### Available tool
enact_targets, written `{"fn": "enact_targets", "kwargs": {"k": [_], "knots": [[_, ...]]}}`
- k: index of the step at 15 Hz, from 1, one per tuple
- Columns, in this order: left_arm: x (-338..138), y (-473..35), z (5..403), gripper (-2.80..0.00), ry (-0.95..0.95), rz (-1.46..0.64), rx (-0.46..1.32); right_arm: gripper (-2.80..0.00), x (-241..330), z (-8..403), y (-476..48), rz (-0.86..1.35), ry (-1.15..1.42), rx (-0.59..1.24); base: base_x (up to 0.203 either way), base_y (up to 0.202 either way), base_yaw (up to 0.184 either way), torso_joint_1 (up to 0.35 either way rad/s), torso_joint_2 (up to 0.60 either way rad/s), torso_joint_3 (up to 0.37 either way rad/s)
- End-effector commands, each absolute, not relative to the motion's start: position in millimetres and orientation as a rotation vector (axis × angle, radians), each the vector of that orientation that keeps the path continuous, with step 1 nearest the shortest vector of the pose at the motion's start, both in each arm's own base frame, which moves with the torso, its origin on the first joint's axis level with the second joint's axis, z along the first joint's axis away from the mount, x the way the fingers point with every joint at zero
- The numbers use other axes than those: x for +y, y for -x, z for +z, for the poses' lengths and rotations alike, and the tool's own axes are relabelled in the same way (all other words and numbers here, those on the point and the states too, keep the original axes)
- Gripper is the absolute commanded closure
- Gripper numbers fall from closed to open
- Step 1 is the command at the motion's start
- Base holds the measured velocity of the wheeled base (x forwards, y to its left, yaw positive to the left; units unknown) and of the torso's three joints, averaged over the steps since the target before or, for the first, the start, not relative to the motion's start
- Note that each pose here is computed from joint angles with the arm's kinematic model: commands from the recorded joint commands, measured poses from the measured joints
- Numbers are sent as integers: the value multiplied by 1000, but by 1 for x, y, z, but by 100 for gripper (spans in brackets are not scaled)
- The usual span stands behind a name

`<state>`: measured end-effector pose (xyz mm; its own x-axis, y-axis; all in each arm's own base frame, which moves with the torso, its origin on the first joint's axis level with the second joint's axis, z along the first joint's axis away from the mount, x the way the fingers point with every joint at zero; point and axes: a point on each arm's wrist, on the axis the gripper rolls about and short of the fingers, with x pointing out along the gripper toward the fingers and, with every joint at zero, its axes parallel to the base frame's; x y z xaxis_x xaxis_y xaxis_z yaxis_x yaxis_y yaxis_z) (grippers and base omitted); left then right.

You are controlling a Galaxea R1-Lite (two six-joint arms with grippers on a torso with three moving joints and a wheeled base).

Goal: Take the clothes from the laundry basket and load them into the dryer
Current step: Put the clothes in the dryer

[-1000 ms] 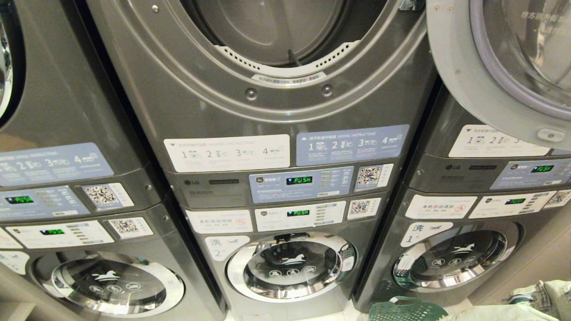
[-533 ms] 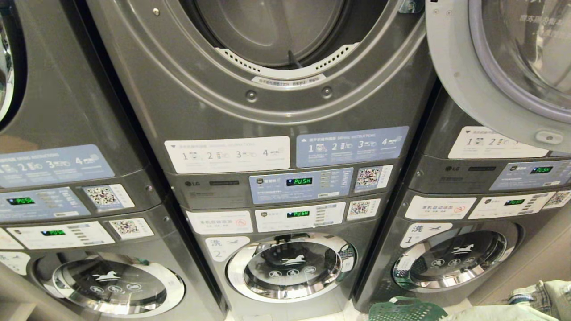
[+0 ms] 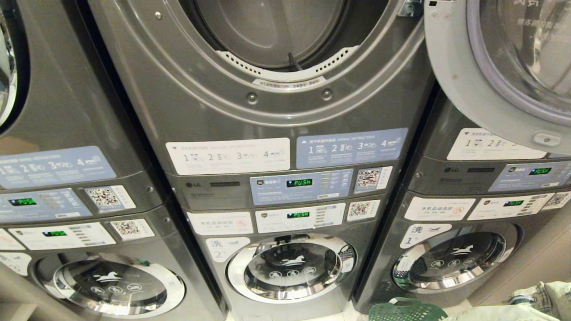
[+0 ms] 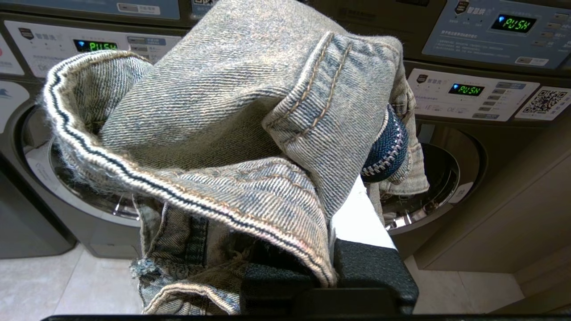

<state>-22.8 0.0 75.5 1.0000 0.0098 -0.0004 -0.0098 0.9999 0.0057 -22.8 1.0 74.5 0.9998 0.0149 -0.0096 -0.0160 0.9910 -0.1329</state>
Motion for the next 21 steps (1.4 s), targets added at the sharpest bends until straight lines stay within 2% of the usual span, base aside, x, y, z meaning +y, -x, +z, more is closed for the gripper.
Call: {"fn": "enact_targets", "kwargs": {"k": [1, 14, 21], "knots": [[0, 23, 76, 0, -6, 11, 2, 0, 1, 75, 23, 18, 135, 10, 97, 0, 1, 2, -6, 4], [0, 23, 75, 0, -6, 11, 0, 0, 1, 75, 23, 17, 135, 8, 189, 0, -1, 4, 0, 0], [0, 23, 75, 0, -6, 10, 1, 0, 1, 75, 23, 17, 133, 8, 7, 0, 0, -2, 2, 2]]}}
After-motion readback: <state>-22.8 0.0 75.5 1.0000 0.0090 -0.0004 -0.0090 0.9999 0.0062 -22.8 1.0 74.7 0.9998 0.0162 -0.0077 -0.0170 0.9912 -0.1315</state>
